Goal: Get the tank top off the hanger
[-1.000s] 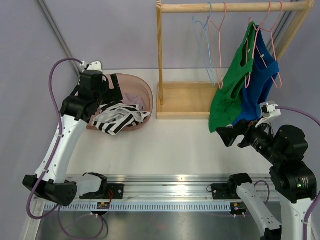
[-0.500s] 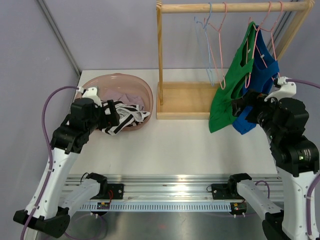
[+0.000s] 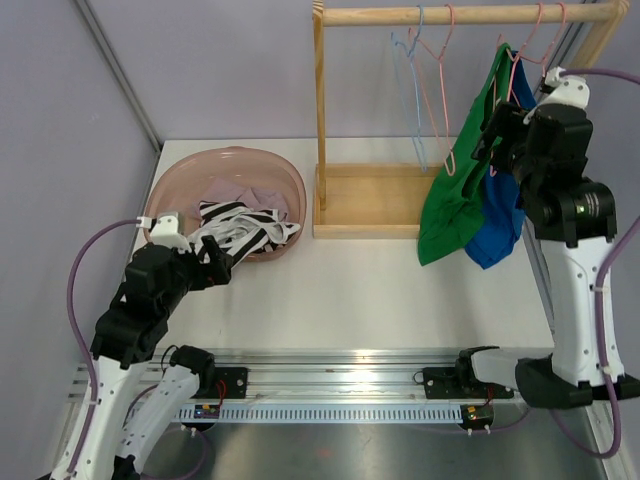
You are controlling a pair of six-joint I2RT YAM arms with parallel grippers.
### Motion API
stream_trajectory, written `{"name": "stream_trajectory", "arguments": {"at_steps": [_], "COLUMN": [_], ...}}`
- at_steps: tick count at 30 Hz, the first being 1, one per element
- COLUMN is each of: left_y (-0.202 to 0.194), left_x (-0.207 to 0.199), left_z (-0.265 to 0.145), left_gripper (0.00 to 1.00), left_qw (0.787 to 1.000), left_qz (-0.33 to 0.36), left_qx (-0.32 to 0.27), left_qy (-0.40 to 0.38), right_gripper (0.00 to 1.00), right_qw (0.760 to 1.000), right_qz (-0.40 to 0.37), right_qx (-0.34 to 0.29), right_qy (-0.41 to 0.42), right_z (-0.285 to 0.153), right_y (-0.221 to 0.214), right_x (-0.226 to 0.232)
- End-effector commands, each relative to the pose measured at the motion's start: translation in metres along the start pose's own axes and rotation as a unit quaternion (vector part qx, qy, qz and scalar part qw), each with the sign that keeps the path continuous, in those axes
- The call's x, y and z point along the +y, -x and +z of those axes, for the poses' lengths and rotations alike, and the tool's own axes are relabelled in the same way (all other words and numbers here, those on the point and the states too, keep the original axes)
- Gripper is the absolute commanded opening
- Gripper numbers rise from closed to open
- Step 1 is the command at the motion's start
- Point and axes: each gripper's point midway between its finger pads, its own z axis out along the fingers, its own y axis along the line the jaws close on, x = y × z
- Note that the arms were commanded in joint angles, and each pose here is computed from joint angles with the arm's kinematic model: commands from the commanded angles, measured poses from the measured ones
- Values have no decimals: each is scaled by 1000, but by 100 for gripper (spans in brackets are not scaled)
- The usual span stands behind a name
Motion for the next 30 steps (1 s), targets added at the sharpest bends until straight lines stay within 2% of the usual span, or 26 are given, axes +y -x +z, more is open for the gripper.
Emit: {"name": "stream_trajectory", "arguments": {"at_steps": [1,8,15,16,18,19,20,21,24,25,27,30], "left_y": [17,14,9,9,9,7,8,7,6,6,6,6], "left_x": [-7,-12,-21,-22,-24,-24,-25,-25,-27,-27,-27,-27], "left_z": [-4,-3,-1,-1,-1,0,0,1,2,1,2,2], "left_gripper": [99,99,99,99,99,99,99,99,99,99,99,99], "left_qw": [998,998,998,998,998,998,998,998,998,998,998,998], "left_qz": [-14,-10,0,0,2,3,4,4,5,6,6,6], "left_qx": [-51,-47,-34,-35,-33,-31,-31,-28,-24,-25,-25,-25], "left_qy": [-20,-33,-50,-53,-57,-59,-61,-61,-63,-65,-64,-65], "right_gripper": [82,80,70,60,52,44,24,18,20,17,0,0], "right_qw": [998,998,998,998,997,997,997,997,997,997,997,997], "right_qz": [-28,-47,-61,-63,-71,-74,-75,-77,-79,-80,-78,-72], "right_qx": [-35,-28,-2,-2,-4,-7,-11,-15,-16,-14,-16,-27], "right_qy": [-35,-20,-27,-22,-6,-5,-10,-13,-10,-9,-4,6], "right_z": [19,61,113,116,122,124,126,126,127,128,125,114], "right_y": [37,57,54,55,57,58,61,63,64,63,65,73], "right_x": [-3,2,-7,-5,1,2,1,0,1,1,3,6]}}
